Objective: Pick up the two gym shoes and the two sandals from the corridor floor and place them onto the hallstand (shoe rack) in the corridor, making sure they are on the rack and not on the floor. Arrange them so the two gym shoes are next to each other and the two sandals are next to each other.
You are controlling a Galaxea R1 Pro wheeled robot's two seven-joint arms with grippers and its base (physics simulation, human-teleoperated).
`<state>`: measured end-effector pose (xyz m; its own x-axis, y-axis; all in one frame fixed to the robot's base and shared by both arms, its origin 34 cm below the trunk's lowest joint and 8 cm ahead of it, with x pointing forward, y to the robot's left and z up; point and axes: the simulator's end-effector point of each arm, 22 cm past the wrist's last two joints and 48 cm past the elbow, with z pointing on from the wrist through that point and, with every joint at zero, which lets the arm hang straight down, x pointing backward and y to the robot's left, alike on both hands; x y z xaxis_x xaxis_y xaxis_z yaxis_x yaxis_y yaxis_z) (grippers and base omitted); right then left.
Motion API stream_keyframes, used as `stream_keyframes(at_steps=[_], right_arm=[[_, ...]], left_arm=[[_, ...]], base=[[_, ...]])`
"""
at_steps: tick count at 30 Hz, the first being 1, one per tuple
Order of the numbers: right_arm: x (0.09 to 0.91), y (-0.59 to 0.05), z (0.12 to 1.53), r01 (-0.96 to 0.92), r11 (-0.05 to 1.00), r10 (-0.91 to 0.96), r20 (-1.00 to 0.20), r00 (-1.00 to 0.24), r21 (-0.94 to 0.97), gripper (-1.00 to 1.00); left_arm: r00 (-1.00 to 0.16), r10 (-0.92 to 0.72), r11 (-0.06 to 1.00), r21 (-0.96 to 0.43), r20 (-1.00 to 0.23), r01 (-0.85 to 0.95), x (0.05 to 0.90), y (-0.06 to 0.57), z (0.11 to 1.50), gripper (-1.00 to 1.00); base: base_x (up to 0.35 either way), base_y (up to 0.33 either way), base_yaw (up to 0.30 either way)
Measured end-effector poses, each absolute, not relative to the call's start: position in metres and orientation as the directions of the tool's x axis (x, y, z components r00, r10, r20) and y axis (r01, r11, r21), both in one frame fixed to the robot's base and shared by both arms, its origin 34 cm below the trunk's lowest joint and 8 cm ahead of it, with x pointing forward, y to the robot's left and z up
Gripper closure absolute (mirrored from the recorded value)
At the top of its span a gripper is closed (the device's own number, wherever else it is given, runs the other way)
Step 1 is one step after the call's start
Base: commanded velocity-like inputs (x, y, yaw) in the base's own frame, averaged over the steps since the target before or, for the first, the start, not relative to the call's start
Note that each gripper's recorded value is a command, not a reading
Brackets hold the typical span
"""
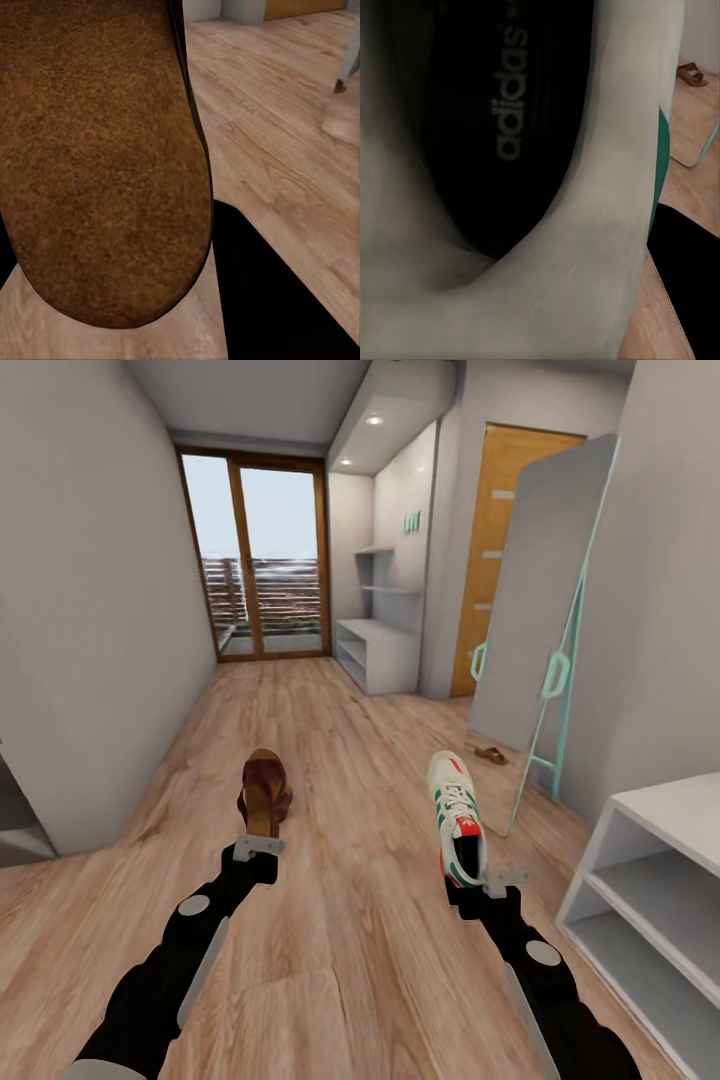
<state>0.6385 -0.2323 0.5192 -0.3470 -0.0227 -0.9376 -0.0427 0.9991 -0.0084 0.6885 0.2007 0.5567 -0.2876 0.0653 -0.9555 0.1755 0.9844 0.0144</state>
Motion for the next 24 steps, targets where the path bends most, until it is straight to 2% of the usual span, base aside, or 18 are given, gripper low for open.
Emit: stream_keyframes(at_steps=[18, 24], right_arm=[[0.6385, -0.2324, 0.5192, -0.042, 0.999, -0.023, -0.938, -0.347, -0.009, 1.0], [0.6386, -0.2324, 0.5178, -0.042, 0.999, -0.023, -0.937, -0.349, -0.009, 1.0]], left_arm=[[-0.288, 0.065, 0.984, 0.014, -0.956, 0.176, 0.6885, 0.2006, 0.5567, 1.0], [-0.29, 0.065, 0.984, 0.014, -0.955, 0.175, 0.6885, 0.2008, 0.5551, 1.0]], base=[[0.347, -0.138, 0.001], [0.347, -0.138, 0.142]])
